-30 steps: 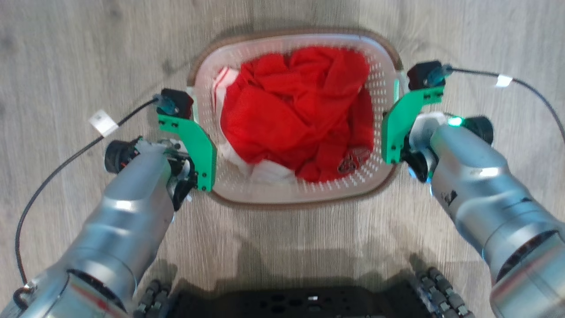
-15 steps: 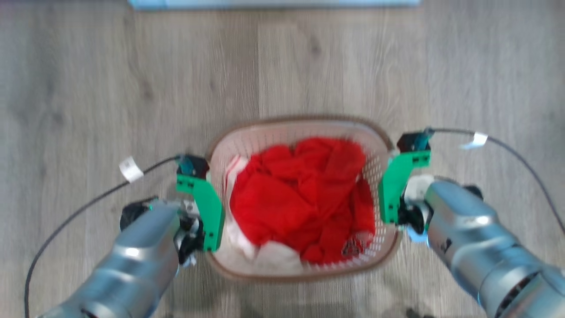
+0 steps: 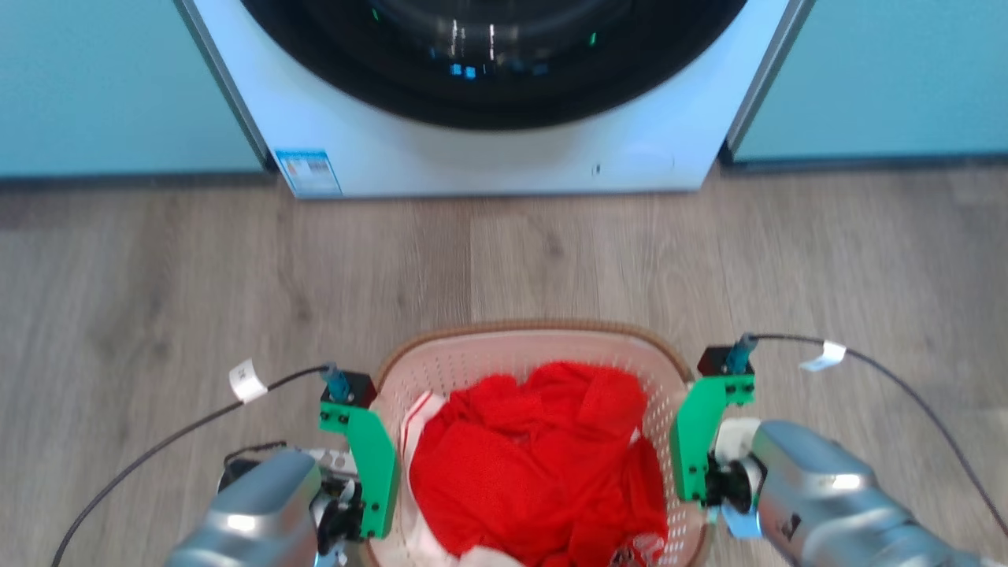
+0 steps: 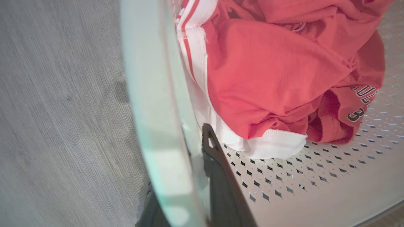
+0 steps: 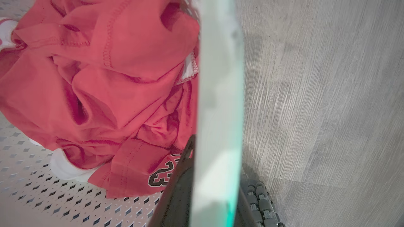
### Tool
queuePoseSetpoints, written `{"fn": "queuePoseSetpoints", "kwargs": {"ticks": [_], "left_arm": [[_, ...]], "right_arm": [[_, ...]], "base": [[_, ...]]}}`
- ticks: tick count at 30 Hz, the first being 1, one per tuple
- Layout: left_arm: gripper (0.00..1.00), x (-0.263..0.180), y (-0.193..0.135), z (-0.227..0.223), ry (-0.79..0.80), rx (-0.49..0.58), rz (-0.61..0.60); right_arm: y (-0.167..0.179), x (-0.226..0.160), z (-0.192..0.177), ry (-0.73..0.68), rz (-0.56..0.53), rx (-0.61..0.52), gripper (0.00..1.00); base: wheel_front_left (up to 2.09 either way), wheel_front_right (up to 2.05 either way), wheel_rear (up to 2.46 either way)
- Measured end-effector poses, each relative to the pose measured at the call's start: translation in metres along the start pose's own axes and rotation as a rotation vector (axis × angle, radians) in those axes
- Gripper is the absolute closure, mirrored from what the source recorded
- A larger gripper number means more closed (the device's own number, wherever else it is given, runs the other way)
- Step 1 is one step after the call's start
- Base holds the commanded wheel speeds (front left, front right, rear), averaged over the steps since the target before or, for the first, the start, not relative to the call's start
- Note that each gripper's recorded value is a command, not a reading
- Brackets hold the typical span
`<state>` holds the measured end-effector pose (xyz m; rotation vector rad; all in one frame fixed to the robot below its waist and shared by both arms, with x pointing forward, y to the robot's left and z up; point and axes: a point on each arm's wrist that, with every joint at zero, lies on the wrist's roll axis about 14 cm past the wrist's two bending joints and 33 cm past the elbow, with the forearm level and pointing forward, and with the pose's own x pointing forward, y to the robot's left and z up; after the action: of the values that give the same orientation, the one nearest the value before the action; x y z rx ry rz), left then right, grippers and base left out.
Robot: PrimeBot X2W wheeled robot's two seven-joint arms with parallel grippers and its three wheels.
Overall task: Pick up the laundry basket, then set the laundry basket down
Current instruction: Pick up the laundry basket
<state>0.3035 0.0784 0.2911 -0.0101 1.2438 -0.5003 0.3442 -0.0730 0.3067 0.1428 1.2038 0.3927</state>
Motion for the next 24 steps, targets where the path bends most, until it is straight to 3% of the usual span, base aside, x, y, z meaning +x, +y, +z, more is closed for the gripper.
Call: {"fn": "queuePoseSetpoints", "kwargs": {"ticks": [9, 24], "left_arm": [[1.00, -0.024, -0.008, -0.009, -0.046, 0.003, 0.012], [1.00, -0.034, -0.009, -0.022, -0.028, -0.002, 0.022]], "right_arm": [[0.016, -0.024, -0.006, -0.031, 0.006, -0.039, 1.00], [0.030, -0.030, -0.012, -0.031, 0.023, -0.087, 1.00]], "base": [[0.00, 0.00, 0.00], [0.00, 0.00, 0.00]]}}
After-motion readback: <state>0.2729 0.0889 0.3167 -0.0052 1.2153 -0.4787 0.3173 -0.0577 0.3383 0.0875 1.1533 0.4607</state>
